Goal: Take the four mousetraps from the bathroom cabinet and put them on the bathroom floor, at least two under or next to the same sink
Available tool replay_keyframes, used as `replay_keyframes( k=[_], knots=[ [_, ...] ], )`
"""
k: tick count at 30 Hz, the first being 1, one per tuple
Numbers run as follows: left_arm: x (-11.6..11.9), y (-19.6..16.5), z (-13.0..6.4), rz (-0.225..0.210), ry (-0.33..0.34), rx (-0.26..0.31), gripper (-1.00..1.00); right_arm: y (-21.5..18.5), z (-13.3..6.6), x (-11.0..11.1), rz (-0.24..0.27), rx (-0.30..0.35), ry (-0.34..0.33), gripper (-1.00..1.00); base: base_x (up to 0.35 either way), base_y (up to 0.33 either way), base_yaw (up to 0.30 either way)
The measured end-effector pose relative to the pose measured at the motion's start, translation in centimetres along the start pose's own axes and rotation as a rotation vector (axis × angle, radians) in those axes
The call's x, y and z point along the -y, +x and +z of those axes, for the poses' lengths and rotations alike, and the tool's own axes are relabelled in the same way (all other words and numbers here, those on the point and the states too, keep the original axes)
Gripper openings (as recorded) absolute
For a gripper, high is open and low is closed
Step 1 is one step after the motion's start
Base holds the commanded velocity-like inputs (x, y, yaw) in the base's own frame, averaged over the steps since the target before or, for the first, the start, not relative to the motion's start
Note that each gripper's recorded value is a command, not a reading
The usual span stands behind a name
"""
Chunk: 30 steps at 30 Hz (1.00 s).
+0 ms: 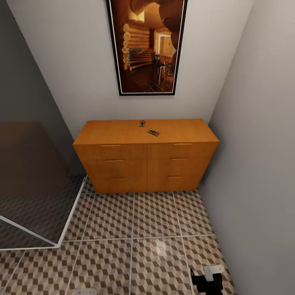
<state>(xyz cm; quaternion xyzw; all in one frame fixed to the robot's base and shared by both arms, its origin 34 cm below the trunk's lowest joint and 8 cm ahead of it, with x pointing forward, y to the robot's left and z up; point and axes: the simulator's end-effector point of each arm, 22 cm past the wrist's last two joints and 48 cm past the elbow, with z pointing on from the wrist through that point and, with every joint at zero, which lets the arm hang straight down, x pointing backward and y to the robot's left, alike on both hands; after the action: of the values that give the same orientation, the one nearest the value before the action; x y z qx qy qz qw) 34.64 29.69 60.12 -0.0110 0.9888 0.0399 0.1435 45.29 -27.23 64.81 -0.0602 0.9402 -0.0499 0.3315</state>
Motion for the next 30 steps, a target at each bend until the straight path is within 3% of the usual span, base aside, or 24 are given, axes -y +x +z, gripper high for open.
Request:
replay_keyframes(
  k=[30],
  knots=[
    [0.0,-2.2,-0.6,-0.004,0.001,0.048,1.0,-0.6,-0.6,0.4,-0.001,0.012,0.006,1.0,0.0,0.0,0.0]
  ],
)
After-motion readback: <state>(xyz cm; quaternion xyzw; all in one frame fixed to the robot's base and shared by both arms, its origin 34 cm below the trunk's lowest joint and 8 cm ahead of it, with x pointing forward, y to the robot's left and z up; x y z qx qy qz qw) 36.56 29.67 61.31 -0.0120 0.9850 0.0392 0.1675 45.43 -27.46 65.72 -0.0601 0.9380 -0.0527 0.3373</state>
